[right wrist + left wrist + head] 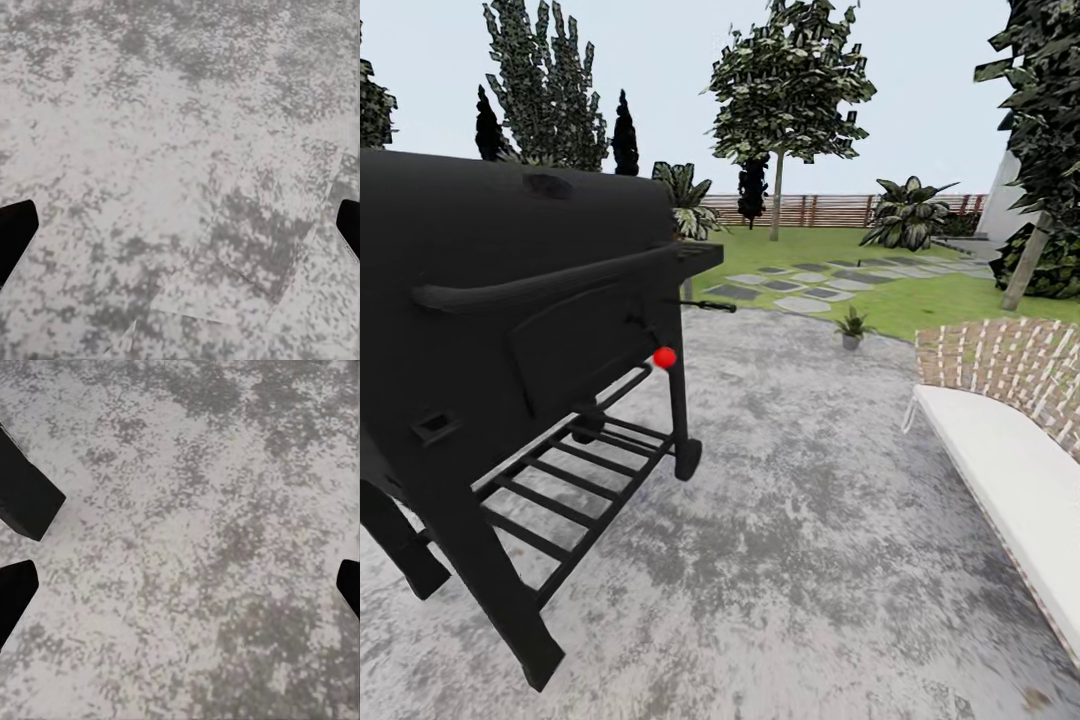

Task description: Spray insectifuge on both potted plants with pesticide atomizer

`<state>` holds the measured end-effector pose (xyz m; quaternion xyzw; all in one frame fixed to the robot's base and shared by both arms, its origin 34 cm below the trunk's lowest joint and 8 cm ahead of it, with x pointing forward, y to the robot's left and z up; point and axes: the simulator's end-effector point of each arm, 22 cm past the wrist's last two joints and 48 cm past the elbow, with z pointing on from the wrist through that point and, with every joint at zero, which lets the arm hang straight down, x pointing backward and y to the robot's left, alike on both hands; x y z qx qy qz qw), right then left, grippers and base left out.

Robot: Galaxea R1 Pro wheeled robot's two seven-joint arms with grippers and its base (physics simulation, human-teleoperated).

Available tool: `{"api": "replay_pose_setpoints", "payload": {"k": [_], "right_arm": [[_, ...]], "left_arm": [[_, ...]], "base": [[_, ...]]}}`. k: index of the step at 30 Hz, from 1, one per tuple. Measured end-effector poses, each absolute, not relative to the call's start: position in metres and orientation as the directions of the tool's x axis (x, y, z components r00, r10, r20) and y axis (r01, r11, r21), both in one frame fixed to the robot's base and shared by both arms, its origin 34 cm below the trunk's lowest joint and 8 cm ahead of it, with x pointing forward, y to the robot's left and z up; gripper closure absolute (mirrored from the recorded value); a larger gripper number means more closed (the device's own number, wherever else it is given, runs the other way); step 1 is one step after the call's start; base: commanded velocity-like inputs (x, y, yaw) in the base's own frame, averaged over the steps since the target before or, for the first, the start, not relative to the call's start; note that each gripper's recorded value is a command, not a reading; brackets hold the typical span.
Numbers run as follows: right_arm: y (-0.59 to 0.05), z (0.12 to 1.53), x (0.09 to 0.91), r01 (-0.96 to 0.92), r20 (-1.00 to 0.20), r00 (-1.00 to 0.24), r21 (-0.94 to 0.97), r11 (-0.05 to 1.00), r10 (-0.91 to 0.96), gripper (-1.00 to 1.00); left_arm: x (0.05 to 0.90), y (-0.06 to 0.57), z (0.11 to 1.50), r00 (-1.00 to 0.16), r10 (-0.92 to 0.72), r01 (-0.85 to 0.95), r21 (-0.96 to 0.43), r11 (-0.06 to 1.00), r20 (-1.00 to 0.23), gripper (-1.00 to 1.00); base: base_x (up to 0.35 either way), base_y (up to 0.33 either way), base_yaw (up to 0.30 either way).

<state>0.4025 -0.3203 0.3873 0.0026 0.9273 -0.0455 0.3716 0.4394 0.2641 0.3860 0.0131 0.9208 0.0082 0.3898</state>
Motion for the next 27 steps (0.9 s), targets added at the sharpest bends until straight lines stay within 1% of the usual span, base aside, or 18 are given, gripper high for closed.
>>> {"api": "replay_pose_setpoints", "payload": {"k": [4, 23, 27], "right_arm": [[-0.3207, 0.3879, 0.4032, 0.041, -0.691, -0.723, -0.082, 0.996, -0.027, -1.00], [-0.3207, 0.3877, 0.4029, 0.042, -0.690, -0.723, -0.082, 0.996, -0.026, -1.00], [-0.3200, 0.3876, 0.4030, 0.042, -0.690, -0.723, -0.081, 0.996, -0.026, -1.00]], "left_arm": [[0.4394, 0.2641, 0.3860, -0.696, 0.031, 0.017, 0.026, 1.000, -0.717, -1.00], [0.4394, 0.2655, 0.3860, -0.696, 0.030, 0.015, 0.027, 1.000, -0.717, -1.00], [0.4394, 0.2662, 0.3860, -0.696, 0.029, 0.013, 0.027, 1.000, -0.717, -1.00]], "base": [[0.318, -0.145, -0.236], [0.306, -0.194, -0.296], [0.306, -0.195, -0.122]]}}
